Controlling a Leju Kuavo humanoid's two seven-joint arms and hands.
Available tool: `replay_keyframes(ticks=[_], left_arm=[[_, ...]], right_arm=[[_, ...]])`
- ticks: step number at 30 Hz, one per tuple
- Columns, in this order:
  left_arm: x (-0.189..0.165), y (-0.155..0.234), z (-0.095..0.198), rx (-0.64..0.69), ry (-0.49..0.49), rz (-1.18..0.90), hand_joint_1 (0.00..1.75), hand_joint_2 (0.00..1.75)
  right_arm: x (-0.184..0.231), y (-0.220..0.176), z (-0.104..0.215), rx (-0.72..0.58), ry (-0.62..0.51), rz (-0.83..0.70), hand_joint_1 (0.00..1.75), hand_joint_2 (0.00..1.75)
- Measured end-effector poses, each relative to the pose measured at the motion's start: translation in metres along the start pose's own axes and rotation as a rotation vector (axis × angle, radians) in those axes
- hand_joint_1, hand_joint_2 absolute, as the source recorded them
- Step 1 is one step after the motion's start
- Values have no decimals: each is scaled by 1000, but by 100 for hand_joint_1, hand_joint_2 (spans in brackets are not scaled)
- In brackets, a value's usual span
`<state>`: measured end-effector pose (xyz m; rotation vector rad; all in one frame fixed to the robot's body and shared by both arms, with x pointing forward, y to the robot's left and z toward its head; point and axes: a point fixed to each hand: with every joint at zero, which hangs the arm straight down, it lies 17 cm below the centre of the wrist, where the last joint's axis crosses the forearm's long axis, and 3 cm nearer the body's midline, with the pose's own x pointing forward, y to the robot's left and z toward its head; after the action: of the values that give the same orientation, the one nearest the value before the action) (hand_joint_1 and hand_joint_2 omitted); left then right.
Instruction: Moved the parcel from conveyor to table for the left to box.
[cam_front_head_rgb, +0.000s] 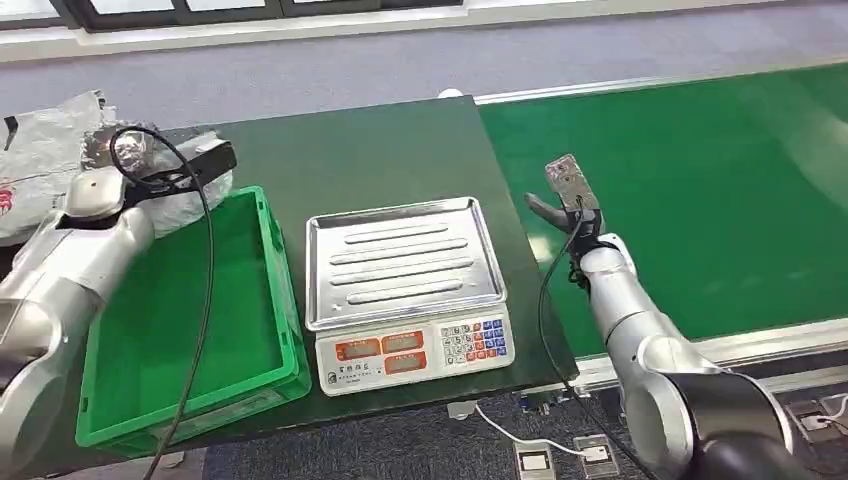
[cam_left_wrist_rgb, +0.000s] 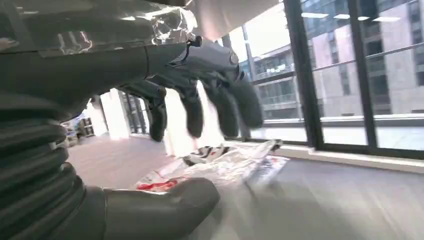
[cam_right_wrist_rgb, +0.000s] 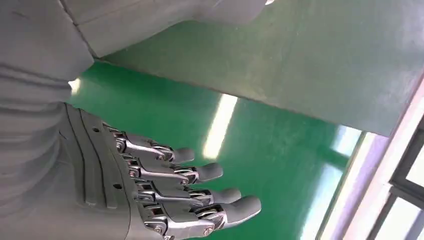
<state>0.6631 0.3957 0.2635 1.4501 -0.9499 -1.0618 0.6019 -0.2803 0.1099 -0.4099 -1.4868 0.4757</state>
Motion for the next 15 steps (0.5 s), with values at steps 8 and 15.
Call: replay_keyframes(ticks=[8,15], left_arm=[[32,8,4,28,-69,33,0,175],[39,11,5,36,-81,55,0,175]], right_arm=[[0,0,0,-2,1,0,0,175],[0,1,0,-1,2,0,0,175]])
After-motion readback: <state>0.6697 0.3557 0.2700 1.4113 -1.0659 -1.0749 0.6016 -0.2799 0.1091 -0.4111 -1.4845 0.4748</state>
